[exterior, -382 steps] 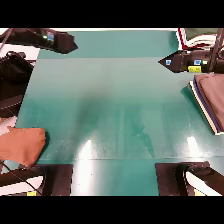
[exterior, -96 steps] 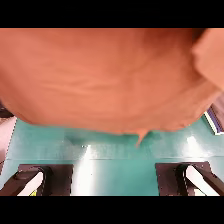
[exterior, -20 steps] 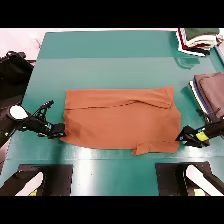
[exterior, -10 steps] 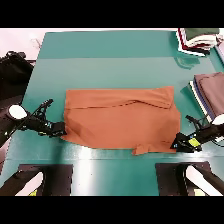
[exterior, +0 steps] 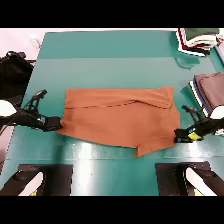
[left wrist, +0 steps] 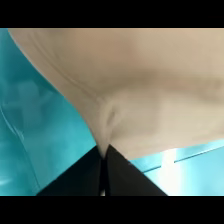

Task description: Fold the shirts.

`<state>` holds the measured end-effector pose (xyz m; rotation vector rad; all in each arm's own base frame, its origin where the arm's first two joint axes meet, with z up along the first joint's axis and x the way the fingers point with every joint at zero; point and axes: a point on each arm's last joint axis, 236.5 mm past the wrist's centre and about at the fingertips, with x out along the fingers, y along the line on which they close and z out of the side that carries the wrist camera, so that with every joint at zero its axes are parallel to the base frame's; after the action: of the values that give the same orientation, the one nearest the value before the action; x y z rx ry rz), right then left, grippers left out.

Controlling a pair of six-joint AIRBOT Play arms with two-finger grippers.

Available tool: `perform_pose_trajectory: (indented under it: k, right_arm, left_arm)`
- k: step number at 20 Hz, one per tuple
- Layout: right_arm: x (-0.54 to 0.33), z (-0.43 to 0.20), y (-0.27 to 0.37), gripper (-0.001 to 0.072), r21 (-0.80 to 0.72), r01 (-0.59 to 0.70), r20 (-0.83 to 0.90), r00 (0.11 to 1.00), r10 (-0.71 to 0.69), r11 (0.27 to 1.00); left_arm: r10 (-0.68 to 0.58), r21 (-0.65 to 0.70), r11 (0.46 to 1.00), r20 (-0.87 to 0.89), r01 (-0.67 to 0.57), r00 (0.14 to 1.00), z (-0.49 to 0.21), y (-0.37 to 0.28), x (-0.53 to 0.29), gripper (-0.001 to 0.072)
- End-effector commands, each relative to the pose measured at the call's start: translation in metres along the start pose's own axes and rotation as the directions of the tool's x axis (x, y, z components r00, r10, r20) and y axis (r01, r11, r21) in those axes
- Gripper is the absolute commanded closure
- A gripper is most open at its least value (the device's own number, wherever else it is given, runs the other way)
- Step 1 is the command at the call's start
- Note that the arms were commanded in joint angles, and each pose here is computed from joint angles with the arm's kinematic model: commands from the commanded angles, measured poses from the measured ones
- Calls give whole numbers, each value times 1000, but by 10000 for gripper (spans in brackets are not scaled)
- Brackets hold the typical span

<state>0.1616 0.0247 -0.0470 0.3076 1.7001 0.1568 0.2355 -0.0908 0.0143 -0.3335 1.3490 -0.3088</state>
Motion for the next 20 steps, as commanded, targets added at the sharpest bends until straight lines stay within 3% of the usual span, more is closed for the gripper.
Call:
perform_pose_trajectory:
  k: [1, 5, 15, 20]
  right_arm:
    - [-54, 24, 8, 697, -51, 58, 179, 983, -48, 997]
    - [-98, 71, 15, 698, -66, 78, 312, 949, -53, 995]
    - [-96, 227, 43, 697, -108, 78, 366, 930, -34, 991]
    - [-98, 276, 60, 687, -131, 38, 387, 922, 16, 991]
  left_arm:
    - [22, 35, 999, 89, -25, 996, 18, -5, -24, 688]
    - [43, -26, 999, 237, -38, 970, 66, 4, -21, 689]
    - [62, -81, 996, 208, -46, 976, 178, 31, 41, 688]
    - [57, -96, 995, 200, -39, 978, 205, 39, 63, 686]
